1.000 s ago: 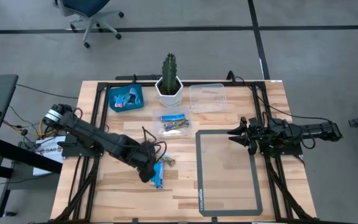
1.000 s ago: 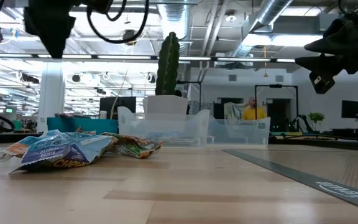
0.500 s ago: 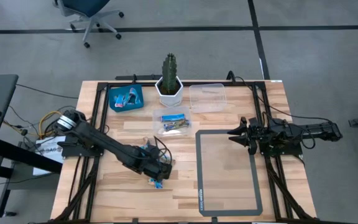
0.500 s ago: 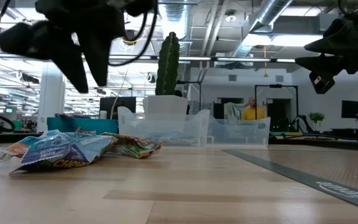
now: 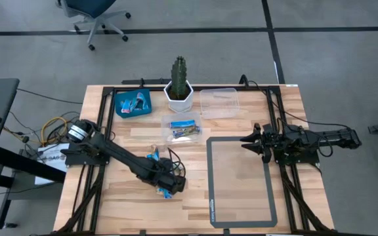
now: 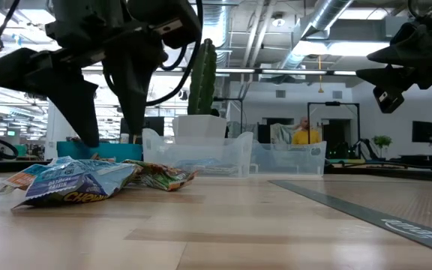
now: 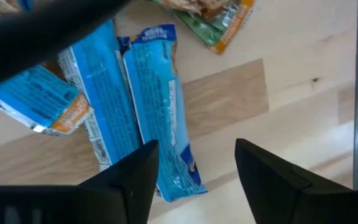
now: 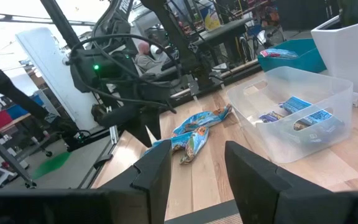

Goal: Pick and place Granola Bars by type
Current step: Put the blue granola bar into the bottom transparent bin

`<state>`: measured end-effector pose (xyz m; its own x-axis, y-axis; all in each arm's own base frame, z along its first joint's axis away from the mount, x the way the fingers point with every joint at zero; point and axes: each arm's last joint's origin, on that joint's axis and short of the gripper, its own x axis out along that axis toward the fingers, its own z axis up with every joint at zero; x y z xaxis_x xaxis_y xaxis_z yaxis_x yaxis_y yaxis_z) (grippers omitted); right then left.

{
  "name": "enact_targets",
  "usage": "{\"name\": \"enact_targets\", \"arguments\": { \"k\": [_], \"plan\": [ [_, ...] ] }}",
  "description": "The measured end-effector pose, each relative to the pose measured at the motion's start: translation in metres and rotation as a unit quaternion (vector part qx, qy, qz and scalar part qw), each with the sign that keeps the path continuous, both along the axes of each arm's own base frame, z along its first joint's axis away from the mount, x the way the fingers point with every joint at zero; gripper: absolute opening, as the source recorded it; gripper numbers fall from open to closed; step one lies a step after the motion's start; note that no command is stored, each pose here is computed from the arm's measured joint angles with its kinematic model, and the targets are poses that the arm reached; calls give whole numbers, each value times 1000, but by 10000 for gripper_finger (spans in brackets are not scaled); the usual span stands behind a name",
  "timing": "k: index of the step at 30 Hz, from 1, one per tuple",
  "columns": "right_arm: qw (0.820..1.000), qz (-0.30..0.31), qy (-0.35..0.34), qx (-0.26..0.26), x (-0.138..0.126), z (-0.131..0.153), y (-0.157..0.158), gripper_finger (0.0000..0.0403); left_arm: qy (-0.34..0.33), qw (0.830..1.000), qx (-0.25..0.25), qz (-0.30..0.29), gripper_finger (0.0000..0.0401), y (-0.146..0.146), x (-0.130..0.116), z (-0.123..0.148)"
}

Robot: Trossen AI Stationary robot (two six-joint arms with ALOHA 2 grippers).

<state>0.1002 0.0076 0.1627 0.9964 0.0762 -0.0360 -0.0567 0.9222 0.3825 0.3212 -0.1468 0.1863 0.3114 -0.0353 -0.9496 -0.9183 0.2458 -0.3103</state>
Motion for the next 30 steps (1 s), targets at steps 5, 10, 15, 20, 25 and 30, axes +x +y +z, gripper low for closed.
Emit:
{"name": "enact_targets", "arguments": {
  "k": [5, 10, 15, 20, 25, 30],
  "plan": [
    [1000, 0, 0, 0, 0, 0, 0, 142, 16, 1000, -1, 3, 214, 2, 1, -5],
    [1000, 0, -1, 0, 0, 0, 0, 144, 36, 999, -8, 1, 214, 2, 4, -16],
    [1000, 0, 0, 0, 0, 0, 0, 141, 52, 998, -18, -4, 214, -1, 8, -30],
    [1000, 0, 0, 0, 0, 0, 0, 142, 54, 998, -20, -12, 210, -2, 9, -35],
    [1000, 0, 0, 0, 0, 0, 0, 144, 56, 998, -19, -13, 185, -2, 9, -35],
    [1000, 0, 0, 0, 0, 0, 0, 141, 60, 998, -19, -18, 143, -2, 9, -37]
  ]
}}
